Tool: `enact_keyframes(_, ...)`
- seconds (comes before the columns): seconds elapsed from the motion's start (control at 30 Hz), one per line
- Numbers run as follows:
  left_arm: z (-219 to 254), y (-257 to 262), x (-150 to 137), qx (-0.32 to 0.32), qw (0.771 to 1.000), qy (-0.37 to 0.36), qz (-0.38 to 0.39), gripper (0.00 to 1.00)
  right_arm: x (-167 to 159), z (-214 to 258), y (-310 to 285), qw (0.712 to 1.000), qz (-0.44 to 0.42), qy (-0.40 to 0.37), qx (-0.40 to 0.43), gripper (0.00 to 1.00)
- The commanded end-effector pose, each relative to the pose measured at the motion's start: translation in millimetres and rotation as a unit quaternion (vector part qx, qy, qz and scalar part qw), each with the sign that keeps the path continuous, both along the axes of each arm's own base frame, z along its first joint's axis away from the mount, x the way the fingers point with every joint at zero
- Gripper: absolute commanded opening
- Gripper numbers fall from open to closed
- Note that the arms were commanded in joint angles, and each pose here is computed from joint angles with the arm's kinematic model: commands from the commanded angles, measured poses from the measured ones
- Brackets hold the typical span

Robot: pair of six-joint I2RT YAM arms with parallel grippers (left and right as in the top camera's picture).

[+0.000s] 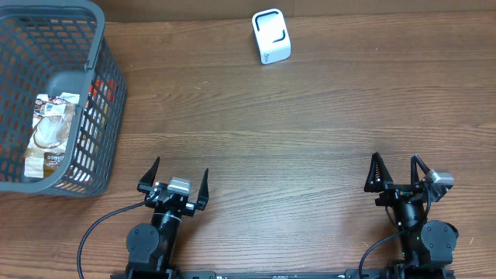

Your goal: Scan the item barcode

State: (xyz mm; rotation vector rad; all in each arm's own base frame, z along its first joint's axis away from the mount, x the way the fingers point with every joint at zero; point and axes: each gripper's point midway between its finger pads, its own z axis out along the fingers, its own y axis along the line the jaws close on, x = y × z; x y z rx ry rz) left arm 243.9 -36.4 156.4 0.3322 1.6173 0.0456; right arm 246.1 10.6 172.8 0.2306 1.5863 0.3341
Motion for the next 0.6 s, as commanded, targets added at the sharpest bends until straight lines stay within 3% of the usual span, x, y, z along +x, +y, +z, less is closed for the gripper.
enact_keyframes(0.0, 10, 1, -1, -0.009, 1.000, -0.006, 0.004, 1.00, 0, -2, -3, 1.000, -0.007, -0.001, 0.000, 1.00)
enact_keyframes(0.37, 75, -1, 1, -0.032, 0.999, 0.034, 0.002, 1.00, 0, -2, -3, 1.000, -0.007, -0.001, 0.000, 1.00)
enact_keyframes(0.57, 149, -6, 15, -0.050, 0.996, 0.080, -0.003, 1.00, 0, -2, -3, 1.000, -0.007, -0.001, 0.000, 1.00)
